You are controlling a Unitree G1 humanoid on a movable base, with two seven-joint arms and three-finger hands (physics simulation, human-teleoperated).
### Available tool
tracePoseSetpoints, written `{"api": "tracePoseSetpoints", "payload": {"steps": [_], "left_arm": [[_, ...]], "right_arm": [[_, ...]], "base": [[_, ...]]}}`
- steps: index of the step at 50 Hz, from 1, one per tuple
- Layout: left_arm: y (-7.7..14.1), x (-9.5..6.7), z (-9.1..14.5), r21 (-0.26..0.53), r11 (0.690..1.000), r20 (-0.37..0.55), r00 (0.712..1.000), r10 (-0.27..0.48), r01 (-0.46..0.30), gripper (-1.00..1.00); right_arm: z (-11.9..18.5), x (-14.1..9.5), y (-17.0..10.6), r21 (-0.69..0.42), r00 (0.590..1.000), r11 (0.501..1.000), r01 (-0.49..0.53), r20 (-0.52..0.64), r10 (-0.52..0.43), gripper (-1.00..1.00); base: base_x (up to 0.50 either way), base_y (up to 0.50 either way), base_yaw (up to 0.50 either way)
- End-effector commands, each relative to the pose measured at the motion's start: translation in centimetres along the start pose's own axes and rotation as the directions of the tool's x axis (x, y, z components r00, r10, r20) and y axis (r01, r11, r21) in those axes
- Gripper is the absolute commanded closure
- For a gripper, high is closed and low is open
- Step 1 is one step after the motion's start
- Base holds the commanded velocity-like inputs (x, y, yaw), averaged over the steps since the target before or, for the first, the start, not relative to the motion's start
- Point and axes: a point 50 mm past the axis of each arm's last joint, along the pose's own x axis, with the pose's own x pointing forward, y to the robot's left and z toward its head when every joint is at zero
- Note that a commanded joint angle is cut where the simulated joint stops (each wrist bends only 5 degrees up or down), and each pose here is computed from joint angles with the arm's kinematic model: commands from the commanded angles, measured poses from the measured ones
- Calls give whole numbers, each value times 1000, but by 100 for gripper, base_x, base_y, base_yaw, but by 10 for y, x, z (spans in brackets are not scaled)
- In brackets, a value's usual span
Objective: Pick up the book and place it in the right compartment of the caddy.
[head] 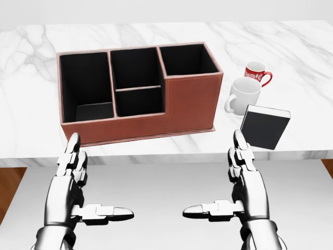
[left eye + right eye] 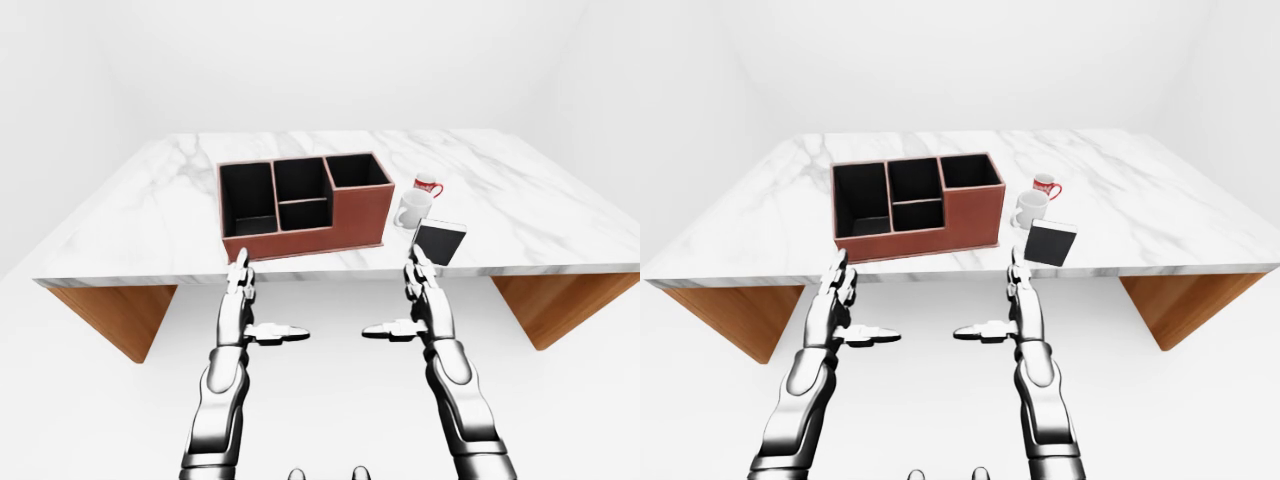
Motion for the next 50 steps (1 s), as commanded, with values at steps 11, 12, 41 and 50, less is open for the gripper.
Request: {"api": "tracePoseSetpoints", "payload": {"steps": [11,12,41,50], "left_arm": [[14,0,9,4,1000,17,1000,17,-17,-100],[19,1,14,0,999,28,999,38,-38,-100],[119,-25,98,-244,843,307,786,536,-479,-100],[117,-25,100,-238,848,319,787,529,-474,-100]], "right_arm": [[9,-1,-10,-15,999,1000,17,43,-16,-100],[18,-2,-15,-27,997,999,41,65,-39,-100],[152,-75,-101,77,744,938,338,588,-317,-100],[153,-74,-101,72,746,939,336,588,-313,-100]], "base": [[0,0,0],[0,0,0],[0,0,0],[0,0,0]]}}
